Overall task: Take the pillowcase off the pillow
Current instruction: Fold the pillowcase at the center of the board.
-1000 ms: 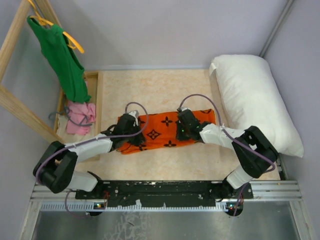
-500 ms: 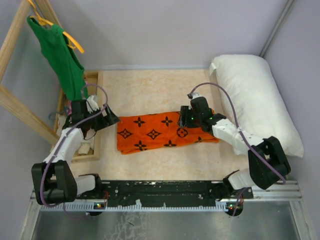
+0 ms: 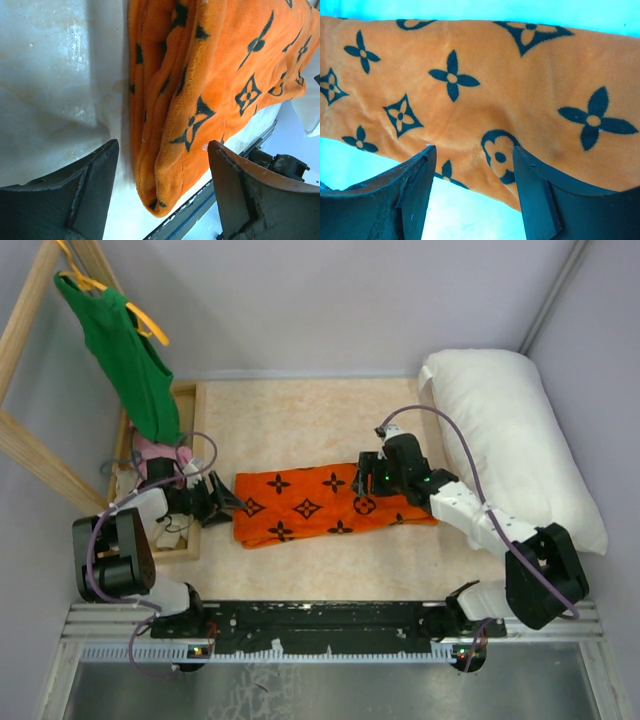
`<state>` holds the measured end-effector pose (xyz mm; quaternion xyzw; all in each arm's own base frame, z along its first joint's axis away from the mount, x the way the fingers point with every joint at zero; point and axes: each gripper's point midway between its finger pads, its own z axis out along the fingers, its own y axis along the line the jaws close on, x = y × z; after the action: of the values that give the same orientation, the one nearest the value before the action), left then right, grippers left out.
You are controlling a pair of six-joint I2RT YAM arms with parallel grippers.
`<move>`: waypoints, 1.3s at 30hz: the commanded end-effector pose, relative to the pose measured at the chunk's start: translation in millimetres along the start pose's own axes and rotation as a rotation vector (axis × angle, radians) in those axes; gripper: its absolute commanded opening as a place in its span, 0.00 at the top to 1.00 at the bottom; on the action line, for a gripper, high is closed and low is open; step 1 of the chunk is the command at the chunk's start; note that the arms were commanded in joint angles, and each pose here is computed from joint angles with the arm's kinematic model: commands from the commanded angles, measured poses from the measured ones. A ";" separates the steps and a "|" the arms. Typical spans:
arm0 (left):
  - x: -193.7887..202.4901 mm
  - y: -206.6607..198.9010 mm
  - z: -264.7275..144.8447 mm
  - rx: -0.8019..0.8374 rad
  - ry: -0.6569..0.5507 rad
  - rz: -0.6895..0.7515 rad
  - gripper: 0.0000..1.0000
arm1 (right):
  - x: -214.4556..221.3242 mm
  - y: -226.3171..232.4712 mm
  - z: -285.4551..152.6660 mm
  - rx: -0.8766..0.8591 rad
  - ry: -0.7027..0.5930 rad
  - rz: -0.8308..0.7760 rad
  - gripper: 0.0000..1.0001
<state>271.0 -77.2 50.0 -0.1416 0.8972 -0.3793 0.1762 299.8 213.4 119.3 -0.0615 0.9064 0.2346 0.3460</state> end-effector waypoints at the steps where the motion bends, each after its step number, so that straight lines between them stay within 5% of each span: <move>1: 16.2 18.9 6.4 -0.088 0.056 -0.070 0.24 | -10.1 7.7 -10.5 -0.047 -0.051 -0.009 0.37; 19: 50.6 15.8 43.1 -0.160 0.137 -0.082 0.42 | -17.0 12.2 -16.9 -0.073 -0.082 -0.013 0.35; 21: 47.9 15.1 43.1 -0.162 0.119 -0.079 0.54 | -16.6 13.4 -17.1 -0.078 -0.079 -0.014 0.35; 23: 37.0 16.7 38.0 -0.205 0.080 -0.056 0.85 | -17.2 13.8 -18.1 -0.079 -0.078 -0.014 0.35; 25: 18.8 16.7 26.8 -0.276 0.024 -0.012 0.99 | -18.5 14.1 -20.2 -0.078 -0.082 -0.020 0.34; 34: -88.3 -9.4 -88.9 -0.694 -0.294 0.245 1.00 | -19.3 11.0 -20.8 -0.060 -0.083 -0.021 0.34; 39: -112.3 -44.7 -142.1 -0.870 -0.434 0.362 1.00 | -18.9 3.3 -16.0 -0.010 -0.059 -0.017 0.33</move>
<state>335.4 -7.0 159.9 -0.1309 0.9338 -0.0323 0.3314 289.4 210.1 122.6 -0.0667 0.9026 0.2455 0.3473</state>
